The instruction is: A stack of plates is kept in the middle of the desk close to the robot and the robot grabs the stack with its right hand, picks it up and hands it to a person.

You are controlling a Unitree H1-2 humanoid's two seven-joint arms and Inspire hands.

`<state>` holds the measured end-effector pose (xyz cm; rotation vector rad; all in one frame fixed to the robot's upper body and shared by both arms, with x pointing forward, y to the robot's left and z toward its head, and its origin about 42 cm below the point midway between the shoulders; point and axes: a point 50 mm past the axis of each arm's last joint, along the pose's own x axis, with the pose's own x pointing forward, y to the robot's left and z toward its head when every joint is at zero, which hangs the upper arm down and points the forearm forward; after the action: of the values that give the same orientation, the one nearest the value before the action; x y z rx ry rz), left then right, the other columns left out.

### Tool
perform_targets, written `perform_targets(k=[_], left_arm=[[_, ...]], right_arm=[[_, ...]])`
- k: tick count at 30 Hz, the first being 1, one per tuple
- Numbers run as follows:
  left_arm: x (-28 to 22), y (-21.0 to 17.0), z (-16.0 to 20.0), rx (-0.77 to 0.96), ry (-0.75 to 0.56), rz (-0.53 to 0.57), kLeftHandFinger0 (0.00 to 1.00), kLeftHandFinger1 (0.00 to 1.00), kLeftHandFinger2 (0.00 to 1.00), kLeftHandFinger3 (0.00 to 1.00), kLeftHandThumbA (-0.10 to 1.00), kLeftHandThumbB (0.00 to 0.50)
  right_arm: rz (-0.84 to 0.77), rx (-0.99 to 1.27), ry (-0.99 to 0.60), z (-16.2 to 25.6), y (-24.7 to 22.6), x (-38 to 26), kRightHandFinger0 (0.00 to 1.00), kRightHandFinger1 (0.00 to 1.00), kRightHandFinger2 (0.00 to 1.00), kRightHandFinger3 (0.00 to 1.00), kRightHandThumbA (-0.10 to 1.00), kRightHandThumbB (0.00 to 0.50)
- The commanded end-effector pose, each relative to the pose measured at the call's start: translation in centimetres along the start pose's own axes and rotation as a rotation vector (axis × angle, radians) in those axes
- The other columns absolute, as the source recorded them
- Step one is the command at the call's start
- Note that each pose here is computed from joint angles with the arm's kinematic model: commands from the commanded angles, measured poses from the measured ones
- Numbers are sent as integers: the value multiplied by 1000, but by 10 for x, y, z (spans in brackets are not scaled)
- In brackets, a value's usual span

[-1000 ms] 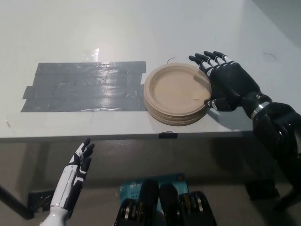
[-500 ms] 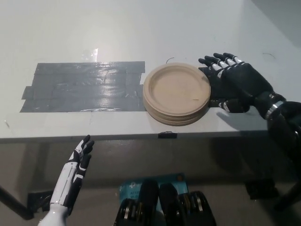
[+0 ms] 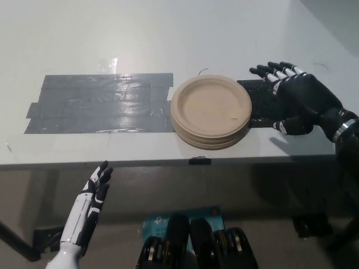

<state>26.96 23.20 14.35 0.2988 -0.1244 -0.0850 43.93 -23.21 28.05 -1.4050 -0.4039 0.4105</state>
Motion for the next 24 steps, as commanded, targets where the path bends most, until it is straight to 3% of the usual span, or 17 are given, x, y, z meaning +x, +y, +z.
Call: perform_targets(k=[1,20,24], left_arm=[[4,2,8,13,-43,-4,1000,1000,1000,1000,1000,0],[10,-1,12,14,-57,-19,1000,1000,1000,1000,1000,0],[13,-1,13,18,-61,-21,1000,1000,1000,1000,1000,0]], right_arm=[[-20,-25,12,0,-5,3,1000,1000,1000,1000,824,500],[-159,41,-3,5,14,18,1000,1000,1000,1000,788,500],[-189,56,-20,10,17,18,1000,1000,1000,1000,737,500]])
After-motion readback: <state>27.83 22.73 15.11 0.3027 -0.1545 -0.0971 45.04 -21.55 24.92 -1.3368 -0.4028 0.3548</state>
